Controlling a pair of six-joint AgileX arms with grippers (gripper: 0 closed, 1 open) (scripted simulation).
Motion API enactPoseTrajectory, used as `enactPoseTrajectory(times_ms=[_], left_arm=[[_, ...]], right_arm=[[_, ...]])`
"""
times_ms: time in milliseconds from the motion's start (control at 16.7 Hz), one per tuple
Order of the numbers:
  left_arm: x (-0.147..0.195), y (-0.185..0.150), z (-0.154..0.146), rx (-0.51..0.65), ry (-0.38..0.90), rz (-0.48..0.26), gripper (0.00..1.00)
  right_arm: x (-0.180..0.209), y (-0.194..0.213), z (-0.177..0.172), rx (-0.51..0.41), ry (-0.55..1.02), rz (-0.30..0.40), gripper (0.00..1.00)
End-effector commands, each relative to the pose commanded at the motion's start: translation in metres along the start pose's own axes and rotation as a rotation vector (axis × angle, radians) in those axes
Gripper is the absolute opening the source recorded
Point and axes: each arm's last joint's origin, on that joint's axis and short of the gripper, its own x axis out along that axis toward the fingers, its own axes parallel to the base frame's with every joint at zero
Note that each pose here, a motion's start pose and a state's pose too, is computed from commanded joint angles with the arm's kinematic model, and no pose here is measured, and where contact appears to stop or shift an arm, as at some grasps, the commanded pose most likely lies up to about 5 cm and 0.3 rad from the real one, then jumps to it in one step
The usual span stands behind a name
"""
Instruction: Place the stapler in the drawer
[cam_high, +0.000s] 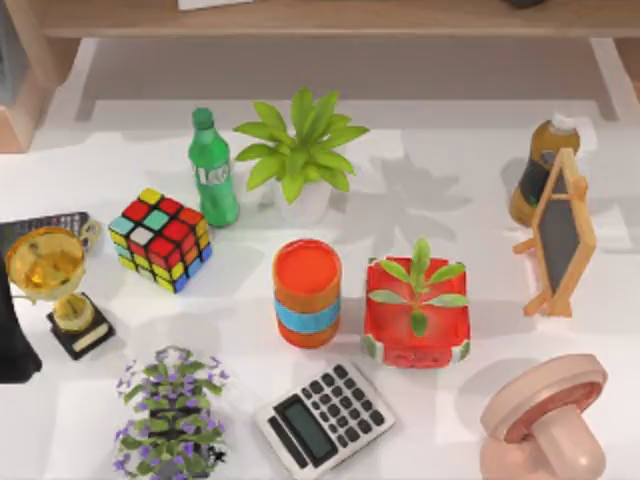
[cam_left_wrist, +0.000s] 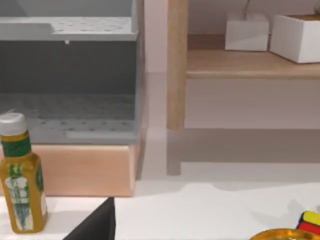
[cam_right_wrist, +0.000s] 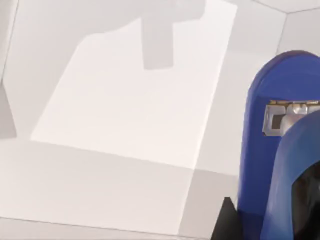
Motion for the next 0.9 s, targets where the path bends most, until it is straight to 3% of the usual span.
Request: enactPoseTrajectory(times_ms=[120,240,660,900], left_arm=[[0.000,0.000,0.000,0.000,0.000,0.000,1.00],[0.000,0.000,0.000,0.000,0.000,0.000,1.00],[0.000,0.000,0.000,0.000,0.000,0.000,1.00],[0.000,0.000,0.000,0.000,0.000,0.000,1.00]], right_arm=[[-0.018,0.003,0.004,-0.027,-0.047,-0.037,0.00],[-0.010,0.002,0.004,-0.021,-0.036,-0.023,0.00],[0.122,-0.005,-0.025,0.218,0.201,0.214,0.00],[0.150,0.001,-0.034,0.286,0.286,0.272,0.00]])
